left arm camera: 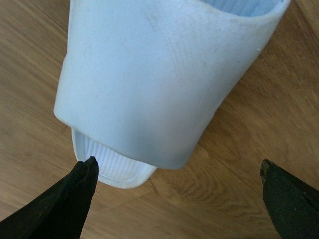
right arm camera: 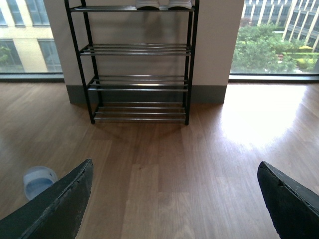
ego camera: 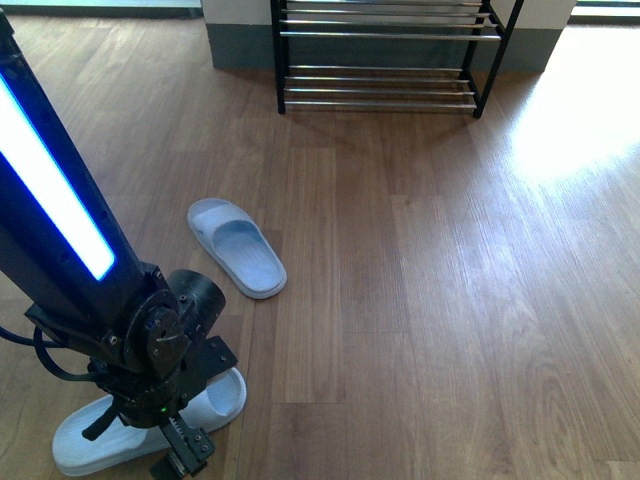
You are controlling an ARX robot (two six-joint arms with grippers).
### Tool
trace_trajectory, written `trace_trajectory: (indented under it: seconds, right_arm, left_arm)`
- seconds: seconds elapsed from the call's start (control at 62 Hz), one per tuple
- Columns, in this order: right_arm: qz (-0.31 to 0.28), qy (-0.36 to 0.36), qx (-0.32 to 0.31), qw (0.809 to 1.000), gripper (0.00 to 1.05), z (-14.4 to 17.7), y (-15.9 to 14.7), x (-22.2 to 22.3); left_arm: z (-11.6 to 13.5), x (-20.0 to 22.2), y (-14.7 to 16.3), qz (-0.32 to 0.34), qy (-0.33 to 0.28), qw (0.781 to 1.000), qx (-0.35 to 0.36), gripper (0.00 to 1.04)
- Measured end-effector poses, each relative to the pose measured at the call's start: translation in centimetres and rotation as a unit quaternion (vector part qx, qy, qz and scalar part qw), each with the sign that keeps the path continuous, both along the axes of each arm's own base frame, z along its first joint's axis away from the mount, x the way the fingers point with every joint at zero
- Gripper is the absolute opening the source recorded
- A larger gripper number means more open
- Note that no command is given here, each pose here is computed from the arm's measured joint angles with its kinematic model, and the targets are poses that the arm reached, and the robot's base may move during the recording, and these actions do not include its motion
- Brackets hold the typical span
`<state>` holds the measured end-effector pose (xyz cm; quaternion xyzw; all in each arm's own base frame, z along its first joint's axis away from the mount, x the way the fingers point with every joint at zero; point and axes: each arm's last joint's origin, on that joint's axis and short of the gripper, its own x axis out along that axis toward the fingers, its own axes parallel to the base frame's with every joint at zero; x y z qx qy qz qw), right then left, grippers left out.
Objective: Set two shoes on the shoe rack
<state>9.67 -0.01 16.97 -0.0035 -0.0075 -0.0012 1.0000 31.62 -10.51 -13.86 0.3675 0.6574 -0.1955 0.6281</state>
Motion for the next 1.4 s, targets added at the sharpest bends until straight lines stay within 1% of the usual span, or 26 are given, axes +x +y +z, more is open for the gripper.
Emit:
trace_trajectory:
  seconds: [0.145, 0.371, 0.468, 0.581, 0.629, 0.79, 0.919, 0.968, 1.048, 1.097, 1.177, 1.258, 1.403]
  right_arm:
    - [0.000, 0.000, 0.000, 1.000, 0.96, 0.0, 0.0, 0.0]
    - [0.000, 0.000, 0.000, 1.000, 0.96, 0.0, 0.0, 0.0]
    - [0.000, 0.000, 0.000, 1.000, 0.96, 0.0, 0.0, 0.0]
    - [0.000, 0.000, 0.000, 1.000, 0.96, 0.0, 0.0, 0.0]
    - [0.000, 0.000, 0.000, 1.000, 0.96, 0.0, 0.0, 0.0]
    - [0.000, 0.000, 0.000, 1.000, 0.96, 0.0, 0.0, 0.0]
    - [0.000, 0.000, 0.000, 1.000, 0.96, 0.0, 0.0, 0.0]
    - [0.000, 0.000, 0.000, 1.000, 0.96, 0.0, 0.0, 0.0]
    - [0.000, 0.000, 0.000, 1.000, 0.96, 0.0, 0.0, 0.0]
    - [0.000, 0.000, 0.000, 1.000, 0.96, 0.0, 0.0, 0.0]
    - [0.000, 0.000, 0.000, 1.000, 0.96, 0.0, 0.0, 0.0]
    - [0.000, 0.000, 0.000, 1.000, 0.96, 0.0, 0.0, 0.0]
    - [0.000, 0.000, 0.000, 1.000, 0.96, 0.0, 0.0, 0.0]
  left_arm:
    - [-1.3, -0.1, 0.0, -0.027, -0.001, 1.000, 0.000, 0.95]
    - [-2.4, 0.0, -0.1, -0.030, 0.007, 1.000, 0.000, 0.95]
    - [-2.9, 0.6, -0.3, -0.018, -0.028, 0.999, -0.014, 0.95]
    - [-2.7, 1.6, -0.8, 0.002, -0.074, 0.996, -0.050, 0.95]
    - [-2.6, 2.0, -0.9, 0.009, -0.091, 0.994, -0.055, 0.95]
    - [-1.6, 3.6, -1.8, 0.016, -0.142, 0.985, -0.097, 0.95]
    - [-1.2, 4.7, -2.1, 0.017, -0.202, 0.972, -0.117, 0.95]
    - [-0.9, 4.7, -2.1, 0.019, -0.194, 0.974, -0.119, 0.95]
    - [-0.7, 3.8, -2.0, 0.006, -0.135, 0.984, -0.120, 0.95]
    - [-0.9, 3.2, -2.0, -0.010, -0.115, 0.987, -0.112, 0.95]
    - [-1.4, 3.0, -1.8, -0.025, -0.118, 0.988, -0.100, 0.95]
    - [-1.8, 2.9, -1.7, -0.025, -0.118, 0.988, -0.101, 0.95]
    - [-2.6, 2.9, -2.1, -0.032, -0.116, 0.984, -0.128, 0.95]
